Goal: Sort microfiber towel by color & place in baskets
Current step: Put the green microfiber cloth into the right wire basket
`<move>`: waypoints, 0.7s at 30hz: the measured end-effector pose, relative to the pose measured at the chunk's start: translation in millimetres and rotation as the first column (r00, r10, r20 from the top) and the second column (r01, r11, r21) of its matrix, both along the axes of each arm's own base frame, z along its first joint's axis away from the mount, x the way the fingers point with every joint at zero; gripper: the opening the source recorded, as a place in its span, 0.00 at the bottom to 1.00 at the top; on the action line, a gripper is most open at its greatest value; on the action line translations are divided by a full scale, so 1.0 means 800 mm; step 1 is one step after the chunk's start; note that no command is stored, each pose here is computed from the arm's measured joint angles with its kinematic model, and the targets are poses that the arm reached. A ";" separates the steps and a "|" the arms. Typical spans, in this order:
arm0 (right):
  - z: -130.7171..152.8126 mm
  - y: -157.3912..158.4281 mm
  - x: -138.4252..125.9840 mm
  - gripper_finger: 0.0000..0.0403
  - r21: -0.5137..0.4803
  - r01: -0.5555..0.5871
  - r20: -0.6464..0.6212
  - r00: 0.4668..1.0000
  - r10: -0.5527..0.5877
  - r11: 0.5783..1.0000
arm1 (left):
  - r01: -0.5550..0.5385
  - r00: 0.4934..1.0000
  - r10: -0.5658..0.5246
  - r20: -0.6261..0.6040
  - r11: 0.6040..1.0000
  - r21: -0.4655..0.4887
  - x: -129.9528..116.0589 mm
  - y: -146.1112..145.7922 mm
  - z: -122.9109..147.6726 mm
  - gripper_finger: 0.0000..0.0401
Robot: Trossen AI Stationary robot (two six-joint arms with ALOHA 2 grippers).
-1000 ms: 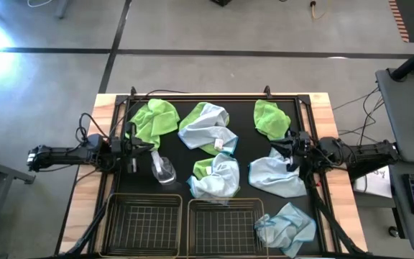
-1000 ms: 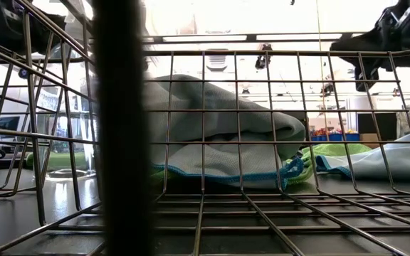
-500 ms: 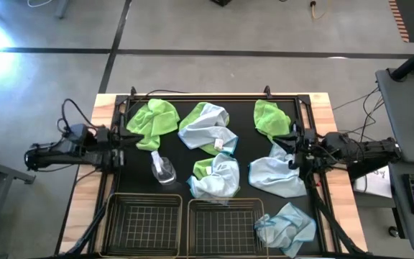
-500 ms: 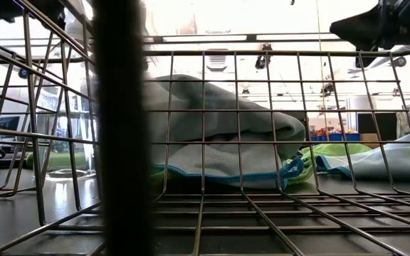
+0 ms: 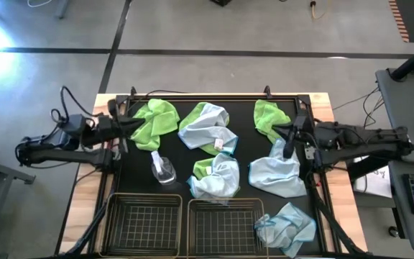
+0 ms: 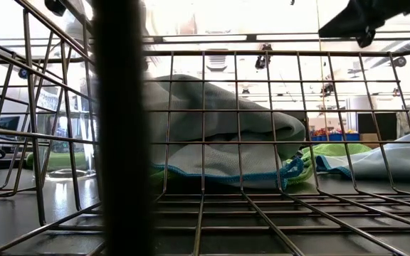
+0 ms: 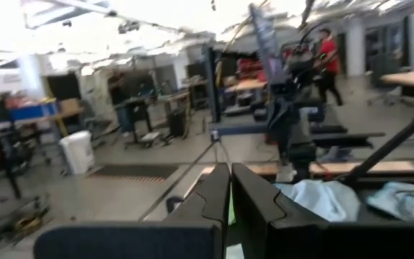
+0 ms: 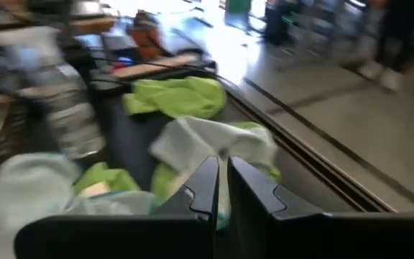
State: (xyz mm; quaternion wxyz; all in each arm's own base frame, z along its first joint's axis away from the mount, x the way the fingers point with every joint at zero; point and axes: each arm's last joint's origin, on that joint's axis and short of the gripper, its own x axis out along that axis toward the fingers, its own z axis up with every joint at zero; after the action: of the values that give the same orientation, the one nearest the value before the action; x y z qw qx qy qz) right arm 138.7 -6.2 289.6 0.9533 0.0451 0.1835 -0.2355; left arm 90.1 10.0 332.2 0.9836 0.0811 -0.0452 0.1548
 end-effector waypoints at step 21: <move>-0.005 -0.048 0.035 0.07 0.163 0.504 -0.420 0.813 -0.402 0.848 | -0.048 0.990 0.031 -0.140 0.992 -0.118 -0.003 0.001 0.033 0.00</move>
State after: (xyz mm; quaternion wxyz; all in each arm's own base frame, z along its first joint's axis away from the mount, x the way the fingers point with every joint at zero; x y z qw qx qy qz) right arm 166.3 -44.5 285.5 0.8014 0.1705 0.3736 -0.4349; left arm 87.4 11.1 358.6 0.9842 0.0326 0.0338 0.1708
